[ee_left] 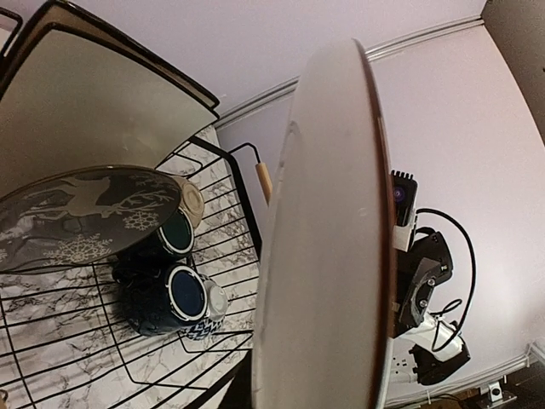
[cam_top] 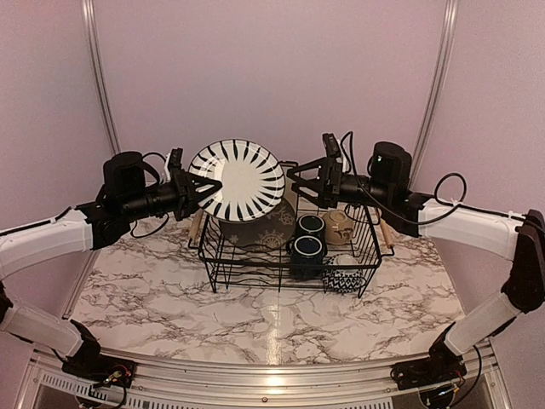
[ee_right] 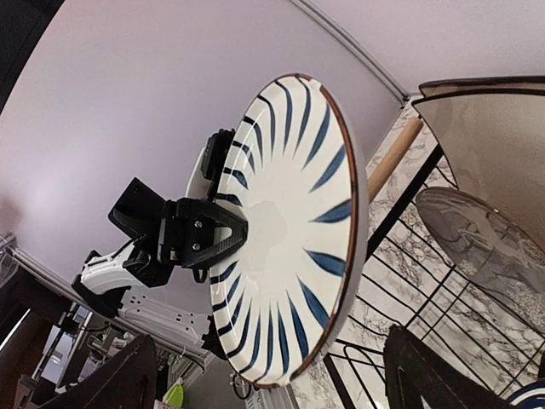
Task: Unload the mixed dishes from the dish rack
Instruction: Pass from the right arm to the left
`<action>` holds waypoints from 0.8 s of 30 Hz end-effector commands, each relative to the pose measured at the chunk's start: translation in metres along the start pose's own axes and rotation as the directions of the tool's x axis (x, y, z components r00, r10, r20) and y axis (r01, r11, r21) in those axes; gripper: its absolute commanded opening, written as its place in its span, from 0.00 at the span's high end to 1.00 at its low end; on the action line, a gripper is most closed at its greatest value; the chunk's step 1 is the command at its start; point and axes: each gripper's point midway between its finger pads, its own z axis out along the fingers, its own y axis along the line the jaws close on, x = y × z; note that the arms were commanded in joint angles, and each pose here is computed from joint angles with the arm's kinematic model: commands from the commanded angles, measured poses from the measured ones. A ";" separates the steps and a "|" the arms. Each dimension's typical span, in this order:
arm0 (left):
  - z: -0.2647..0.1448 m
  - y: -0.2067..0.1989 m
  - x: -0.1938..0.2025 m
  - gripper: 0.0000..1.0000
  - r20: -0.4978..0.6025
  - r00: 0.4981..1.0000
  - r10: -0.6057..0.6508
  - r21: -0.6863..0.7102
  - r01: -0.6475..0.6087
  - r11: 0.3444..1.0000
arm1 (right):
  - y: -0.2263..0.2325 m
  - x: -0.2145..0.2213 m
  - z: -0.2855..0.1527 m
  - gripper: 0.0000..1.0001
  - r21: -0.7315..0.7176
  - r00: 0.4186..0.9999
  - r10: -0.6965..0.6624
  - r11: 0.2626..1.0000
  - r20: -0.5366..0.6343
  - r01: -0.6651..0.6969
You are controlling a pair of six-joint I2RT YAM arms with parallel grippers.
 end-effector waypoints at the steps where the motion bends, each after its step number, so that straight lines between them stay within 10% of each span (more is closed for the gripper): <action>1: -0.051 -0.046 -0.052 1.00 0.173 0.983 0.055 0.116 -0.076 0.990 | -0.009 -0.005 -0.012 0.11 0.122 0.995 -0.101 0.988 0.018 0.098; 12: -0.170 0.028 -0.125 1.00 0.471 0.877 0.092 -0.261 0.039 0.965 | -0.036 -0.020 -0.055 0.07 0.480 0.951 -0.309 0.830 -0.032 0.286; 24: -0.190 0.135 -0.143 1.00 0.579 0.812 -0.074 -0.283 0.285 0.916 | -0.057 -0.031 -0.090 0.02 0.693 0.932 -0.338 0.641 -0.130 0.329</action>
